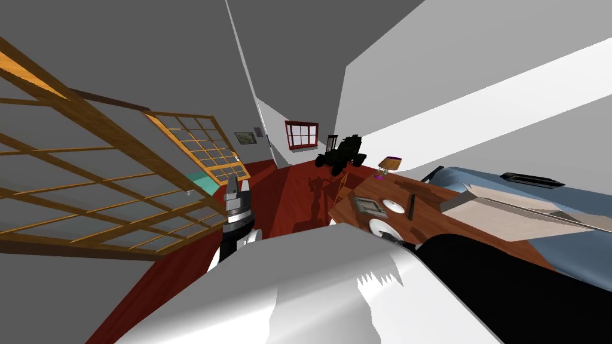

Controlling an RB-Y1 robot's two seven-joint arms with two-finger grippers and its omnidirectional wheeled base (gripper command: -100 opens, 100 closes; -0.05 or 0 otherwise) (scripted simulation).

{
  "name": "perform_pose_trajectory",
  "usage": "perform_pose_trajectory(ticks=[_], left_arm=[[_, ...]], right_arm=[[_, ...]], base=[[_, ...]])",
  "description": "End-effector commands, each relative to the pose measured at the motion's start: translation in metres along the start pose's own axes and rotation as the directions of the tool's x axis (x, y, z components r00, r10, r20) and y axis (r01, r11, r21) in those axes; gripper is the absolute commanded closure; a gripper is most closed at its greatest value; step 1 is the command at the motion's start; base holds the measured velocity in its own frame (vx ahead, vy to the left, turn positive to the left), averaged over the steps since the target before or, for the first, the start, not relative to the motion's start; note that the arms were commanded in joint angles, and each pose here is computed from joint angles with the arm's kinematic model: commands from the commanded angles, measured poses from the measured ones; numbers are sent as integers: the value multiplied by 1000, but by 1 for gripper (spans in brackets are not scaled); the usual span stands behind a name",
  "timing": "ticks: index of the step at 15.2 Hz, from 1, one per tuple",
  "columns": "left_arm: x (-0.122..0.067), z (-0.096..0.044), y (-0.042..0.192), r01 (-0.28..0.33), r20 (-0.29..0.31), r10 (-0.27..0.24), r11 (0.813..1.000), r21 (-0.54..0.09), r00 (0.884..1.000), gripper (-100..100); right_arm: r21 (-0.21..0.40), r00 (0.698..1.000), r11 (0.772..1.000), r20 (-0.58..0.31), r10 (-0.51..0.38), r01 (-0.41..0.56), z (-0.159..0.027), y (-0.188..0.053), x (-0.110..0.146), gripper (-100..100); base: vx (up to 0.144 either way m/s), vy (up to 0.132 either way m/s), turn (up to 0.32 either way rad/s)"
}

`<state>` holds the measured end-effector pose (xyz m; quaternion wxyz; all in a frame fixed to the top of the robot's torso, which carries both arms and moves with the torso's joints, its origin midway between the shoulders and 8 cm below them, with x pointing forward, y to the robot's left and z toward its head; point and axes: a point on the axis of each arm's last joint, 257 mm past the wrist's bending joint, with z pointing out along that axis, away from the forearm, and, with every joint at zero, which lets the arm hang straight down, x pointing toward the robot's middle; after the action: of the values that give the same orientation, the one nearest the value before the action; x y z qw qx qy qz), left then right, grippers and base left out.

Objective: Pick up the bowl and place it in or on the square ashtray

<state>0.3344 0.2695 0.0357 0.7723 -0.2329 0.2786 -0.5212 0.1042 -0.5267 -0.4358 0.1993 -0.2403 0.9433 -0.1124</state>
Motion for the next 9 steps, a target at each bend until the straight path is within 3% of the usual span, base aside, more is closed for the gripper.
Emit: perform_pose_trajectory(ticks=[1, 2, 5, 6, 9], left_arm=[[0, 0, 0, 0, 0, 0, 1000, 0, 1000, 0], [0, 0, 0, 0, 0, 0, 1000, 0, 1000, 0], [0, 0, 0, 0, 0, 0, 1000, 0, 1000, 0], [0, 0, 0, 0, 0, 0, 1000, 0, 1000, 0], [0, 0, 0, 0, 0, 0, 1000, 0, 1000, 0]], right_arm=[[-4, 998, 999, -46, -43, 43, -3, 1, 21, -100], [-9, 998, 999, -50, -43, 43, -3, 4, 23, -100], [-50, 977, 991, -166, -134, 128, -22, 13, 83, -100], [-50, 977, 991, -166, -134, 128, -22, 13, 83, -100], [-97, 951, 980, -242, -192, 173, -41, 24, 126, -100]], base=[[88, -19, 141], [65, -13, 45], [80, -1, 153], [83, 0, 143], [78, 10, 108]])
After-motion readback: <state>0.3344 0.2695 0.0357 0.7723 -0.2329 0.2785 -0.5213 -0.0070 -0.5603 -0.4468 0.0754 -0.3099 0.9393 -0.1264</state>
